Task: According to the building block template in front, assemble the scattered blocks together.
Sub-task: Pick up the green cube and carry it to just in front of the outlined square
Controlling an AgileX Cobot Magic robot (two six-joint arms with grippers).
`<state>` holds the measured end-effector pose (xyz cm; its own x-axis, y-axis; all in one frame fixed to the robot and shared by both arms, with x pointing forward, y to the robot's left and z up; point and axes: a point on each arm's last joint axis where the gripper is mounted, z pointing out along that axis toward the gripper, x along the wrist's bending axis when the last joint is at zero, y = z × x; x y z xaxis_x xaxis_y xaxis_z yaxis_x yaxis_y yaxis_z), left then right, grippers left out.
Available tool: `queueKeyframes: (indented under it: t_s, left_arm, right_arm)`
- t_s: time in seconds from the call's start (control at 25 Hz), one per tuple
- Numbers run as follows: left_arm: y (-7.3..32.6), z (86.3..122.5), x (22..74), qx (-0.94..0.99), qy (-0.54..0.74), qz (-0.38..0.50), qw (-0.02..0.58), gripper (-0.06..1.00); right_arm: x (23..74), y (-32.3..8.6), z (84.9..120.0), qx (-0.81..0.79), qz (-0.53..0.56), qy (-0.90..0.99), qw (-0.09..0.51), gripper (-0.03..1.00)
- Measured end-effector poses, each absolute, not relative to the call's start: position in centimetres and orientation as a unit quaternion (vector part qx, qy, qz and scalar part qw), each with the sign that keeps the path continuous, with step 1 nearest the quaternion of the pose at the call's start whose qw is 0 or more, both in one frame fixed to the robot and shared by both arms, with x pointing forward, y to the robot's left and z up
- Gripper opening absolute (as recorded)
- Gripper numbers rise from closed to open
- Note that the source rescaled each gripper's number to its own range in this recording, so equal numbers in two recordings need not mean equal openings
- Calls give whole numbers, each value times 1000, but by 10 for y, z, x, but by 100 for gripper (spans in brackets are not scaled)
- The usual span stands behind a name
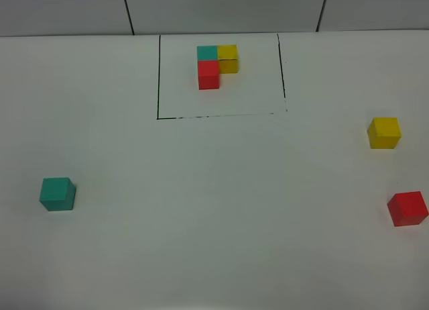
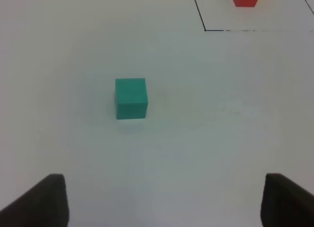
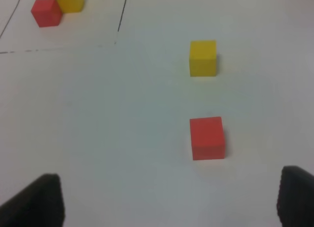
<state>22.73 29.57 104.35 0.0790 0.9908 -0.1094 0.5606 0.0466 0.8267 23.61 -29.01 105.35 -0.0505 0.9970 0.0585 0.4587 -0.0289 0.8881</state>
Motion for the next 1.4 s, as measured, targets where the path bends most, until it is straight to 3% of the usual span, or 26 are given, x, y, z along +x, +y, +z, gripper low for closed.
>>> queueKeyframes:
  t_s: [1.4]
  left_arm:
    - [296, 1045, 229, 629, 616, 287, 378, 73]
  right_arm:
    - [236, -290, 1053, 604, 397, 603, 338, 75]
